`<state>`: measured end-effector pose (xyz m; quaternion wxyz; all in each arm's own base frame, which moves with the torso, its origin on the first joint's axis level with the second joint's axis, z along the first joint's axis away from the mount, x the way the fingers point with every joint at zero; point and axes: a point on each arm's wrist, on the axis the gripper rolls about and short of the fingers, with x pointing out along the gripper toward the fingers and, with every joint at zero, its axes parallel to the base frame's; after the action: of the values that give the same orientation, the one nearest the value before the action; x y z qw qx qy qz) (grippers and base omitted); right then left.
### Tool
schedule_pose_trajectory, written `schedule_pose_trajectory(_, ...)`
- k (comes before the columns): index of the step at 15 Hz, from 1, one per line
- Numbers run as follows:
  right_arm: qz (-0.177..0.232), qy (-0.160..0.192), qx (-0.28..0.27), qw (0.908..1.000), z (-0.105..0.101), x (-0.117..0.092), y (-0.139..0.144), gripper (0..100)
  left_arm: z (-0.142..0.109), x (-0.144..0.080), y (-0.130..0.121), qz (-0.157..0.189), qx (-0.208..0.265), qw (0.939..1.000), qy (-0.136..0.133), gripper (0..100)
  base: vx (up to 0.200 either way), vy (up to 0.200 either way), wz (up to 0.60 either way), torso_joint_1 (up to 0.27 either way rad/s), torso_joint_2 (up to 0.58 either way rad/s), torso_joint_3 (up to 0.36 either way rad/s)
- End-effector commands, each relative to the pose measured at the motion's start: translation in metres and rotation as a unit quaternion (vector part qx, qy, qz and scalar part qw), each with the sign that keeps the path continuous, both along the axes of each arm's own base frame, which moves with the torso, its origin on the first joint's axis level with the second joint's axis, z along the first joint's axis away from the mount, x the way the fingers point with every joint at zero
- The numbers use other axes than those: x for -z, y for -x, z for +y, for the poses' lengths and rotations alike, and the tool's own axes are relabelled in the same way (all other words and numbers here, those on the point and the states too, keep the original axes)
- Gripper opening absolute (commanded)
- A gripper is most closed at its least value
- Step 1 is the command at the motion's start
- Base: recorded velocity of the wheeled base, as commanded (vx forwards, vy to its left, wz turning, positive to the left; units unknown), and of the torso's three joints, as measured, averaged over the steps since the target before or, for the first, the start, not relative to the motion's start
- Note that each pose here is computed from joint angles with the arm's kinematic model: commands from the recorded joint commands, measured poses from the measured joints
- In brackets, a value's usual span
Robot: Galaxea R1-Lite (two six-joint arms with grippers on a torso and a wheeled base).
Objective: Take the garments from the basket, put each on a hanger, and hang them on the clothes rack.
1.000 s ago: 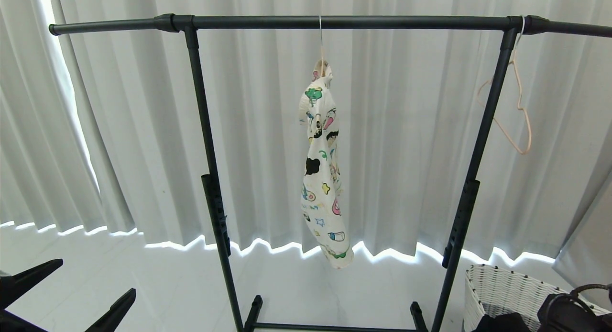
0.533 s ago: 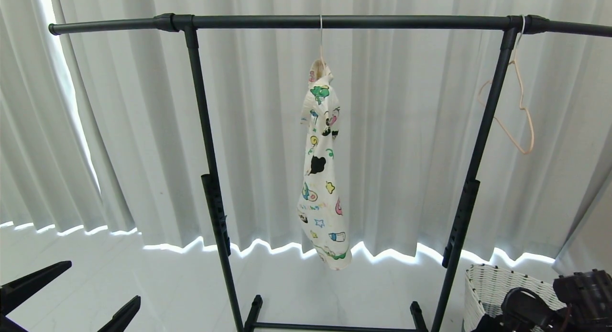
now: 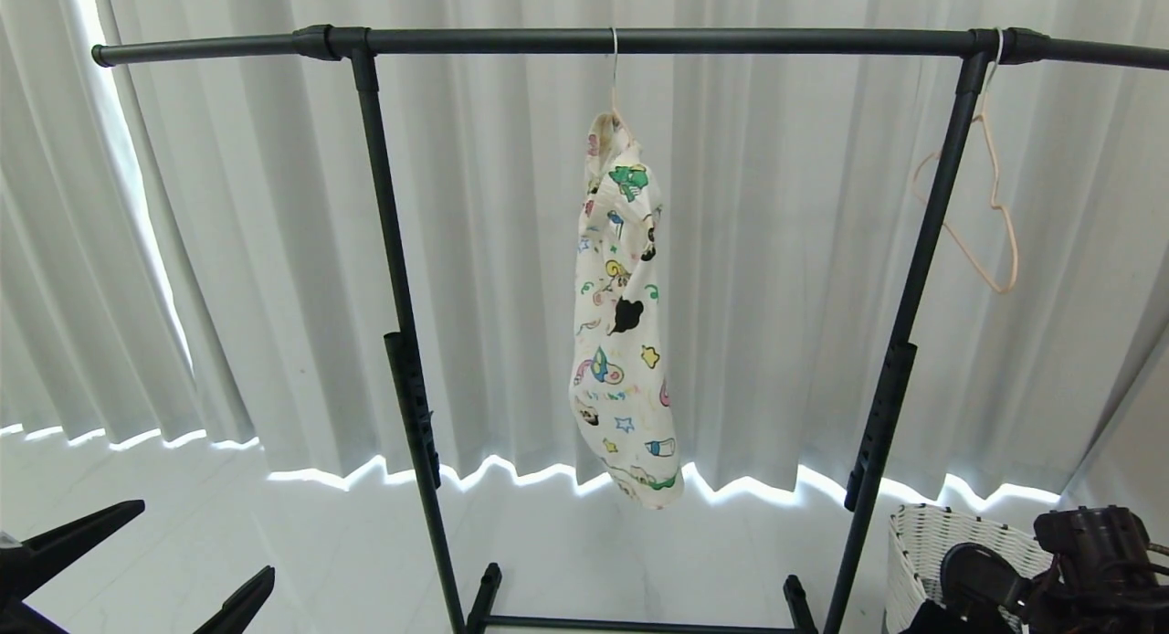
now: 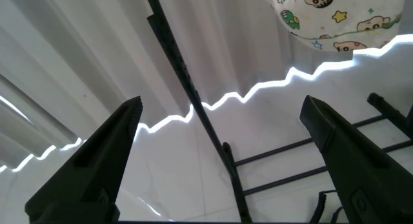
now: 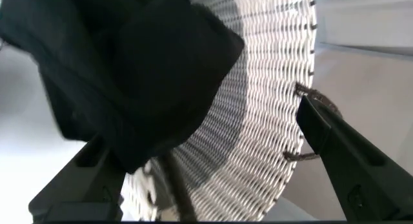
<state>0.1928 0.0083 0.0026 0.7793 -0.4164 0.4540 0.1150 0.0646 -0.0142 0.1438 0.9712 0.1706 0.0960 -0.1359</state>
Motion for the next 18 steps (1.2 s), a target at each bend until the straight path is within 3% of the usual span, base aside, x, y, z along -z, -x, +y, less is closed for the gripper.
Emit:
schedule_pose_trajectory(1, -0.001, -0.002, 0.001, 1.0000, -0.001, 0.002, -0.002, 100, 0.000, 0.000, -0.001, 0.002, 0.000, 1.0000, -0.001, 100, 0.000, 0.000, 0.00, 0.000, 0.00, 0.000)
schedule_pose_trajectory(2, -0.009, -0.010, -0.003, 0.9999, 0.000, 0.002, -0.003, 100, 0.000, -0.001, -0.001, 0.001, 0.000, 1.0000, -0.001, 100, 0.000, 0.000, 0.00, 0.000, 0.00, 0.000)
schedule_pose_trajectory(3, -0.018, -0.022, -0.012, 0.9995, 0.000, 0.000, -0.004, 0, 0.000, -0.001, -0.001, 0.000, 0.000, 1.0000, -0.001, 100, 0.000, 0.000, 0.00, 0.000, 0.00, 0.000)
schedule_pose_trajectory(8, -0.082, -0.034, -0.040, 0.9953, 0.009, -0.013, 0.003, 0, 0.000, -0.006, -0.002, -0.010, 0.000, 0.9999, 0.000, 100, 0.000, 0.000, 0.00, 0.000, 0.00, 0.000)
schedule_pose_trajectory(15, -0.238, -0.049, -0.057, 0.9684, 0.016, -0.069, -0.004, 0, -0.002, -0.030, -0.004, -0.051, 0.010, 0.9986, 0.007, 100, 0.000, 0.000, 0.00, 0.000, 0.00, 0.000)
schedule_pose_trajectory(18, -0.253, -0.052, -0.065, 0.9638, 0.019, -0.099, -0.006, 0, -0.004, -0.035, -0.004, -0.060, 0.021, 0.9979, 0.010, 100, 0.000, 0.000, 0.00, 0.000, 0.00, 0.000)
